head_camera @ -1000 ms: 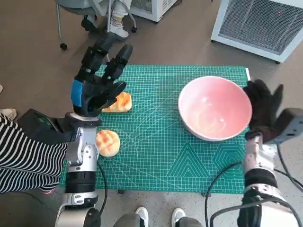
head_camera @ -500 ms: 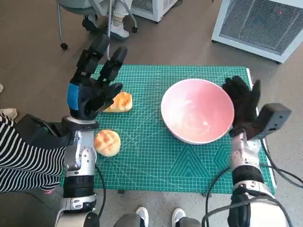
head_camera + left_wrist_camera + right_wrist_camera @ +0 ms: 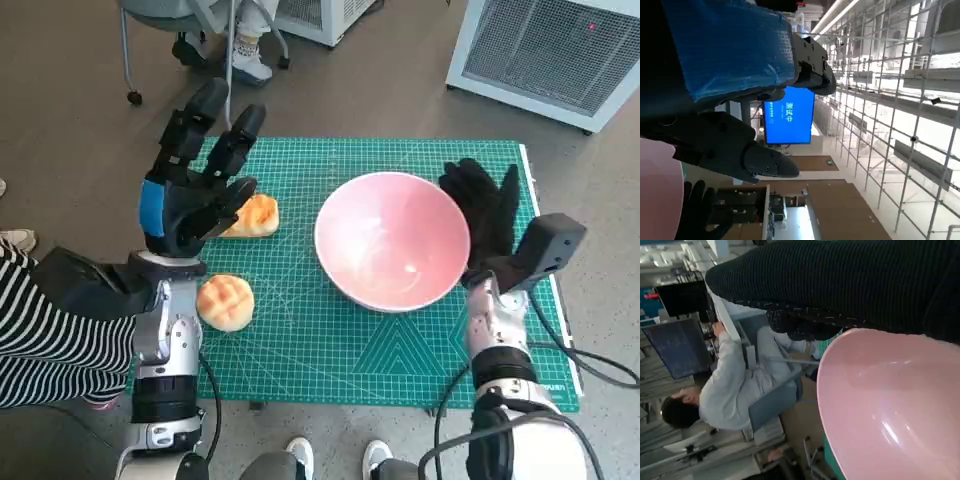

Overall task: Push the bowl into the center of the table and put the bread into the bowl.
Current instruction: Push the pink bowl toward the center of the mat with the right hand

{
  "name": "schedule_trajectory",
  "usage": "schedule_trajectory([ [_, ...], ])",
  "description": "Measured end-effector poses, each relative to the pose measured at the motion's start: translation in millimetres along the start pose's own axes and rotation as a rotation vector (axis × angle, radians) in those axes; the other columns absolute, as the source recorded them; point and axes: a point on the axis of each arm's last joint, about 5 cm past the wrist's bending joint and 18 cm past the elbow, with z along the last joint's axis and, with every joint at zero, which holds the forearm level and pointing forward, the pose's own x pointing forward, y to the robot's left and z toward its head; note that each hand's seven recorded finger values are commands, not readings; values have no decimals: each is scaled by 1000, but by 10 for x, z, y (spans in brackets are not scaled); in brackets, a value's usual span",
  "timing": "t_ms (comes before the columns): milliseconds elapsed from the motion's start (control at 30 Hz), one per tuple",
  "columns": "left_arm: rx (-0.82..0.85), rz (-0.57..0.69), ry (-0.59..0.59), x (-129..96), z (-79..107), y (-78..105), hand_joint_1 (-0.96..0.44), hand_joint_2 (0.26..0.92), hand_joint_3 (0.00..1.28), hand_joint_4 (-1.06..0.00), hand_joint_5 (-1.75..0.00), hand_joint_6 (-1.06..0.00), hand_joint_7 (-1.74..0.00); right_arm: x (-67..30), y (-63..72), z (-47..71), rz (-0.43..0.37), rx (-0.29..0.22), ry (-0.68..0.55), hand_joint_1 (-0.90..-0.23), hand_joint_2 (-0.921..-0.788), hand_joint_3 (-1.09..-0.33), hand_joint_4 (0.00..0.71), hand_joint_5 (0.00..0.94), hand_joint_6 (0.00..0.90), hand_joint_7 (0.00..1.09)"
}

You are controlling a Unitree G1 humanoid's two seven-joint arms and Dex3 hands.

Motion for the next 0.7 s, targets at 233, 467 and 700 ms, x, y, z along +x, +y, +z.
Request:
schedule_trajectory([
  [233,3,0,1,0,-1,-2,-395,921,167,-439,0,-305,-335,10,55,-19,17,7,10,-606,-921,-861,145,1,132,173],
  [467,-1,-3,2,1,-5,-6,-402,921,165,-438,0,-310,-326,17,47,3,27,-20,7,-601,-921,-875,150,3,133,160],
  [700,-9,-15,5,0,-16,-9,-404,921,164,-430,0,-303,-308,48,-23,172,17,-111,-92,-612,-921,-874,160,7,139,156],
])
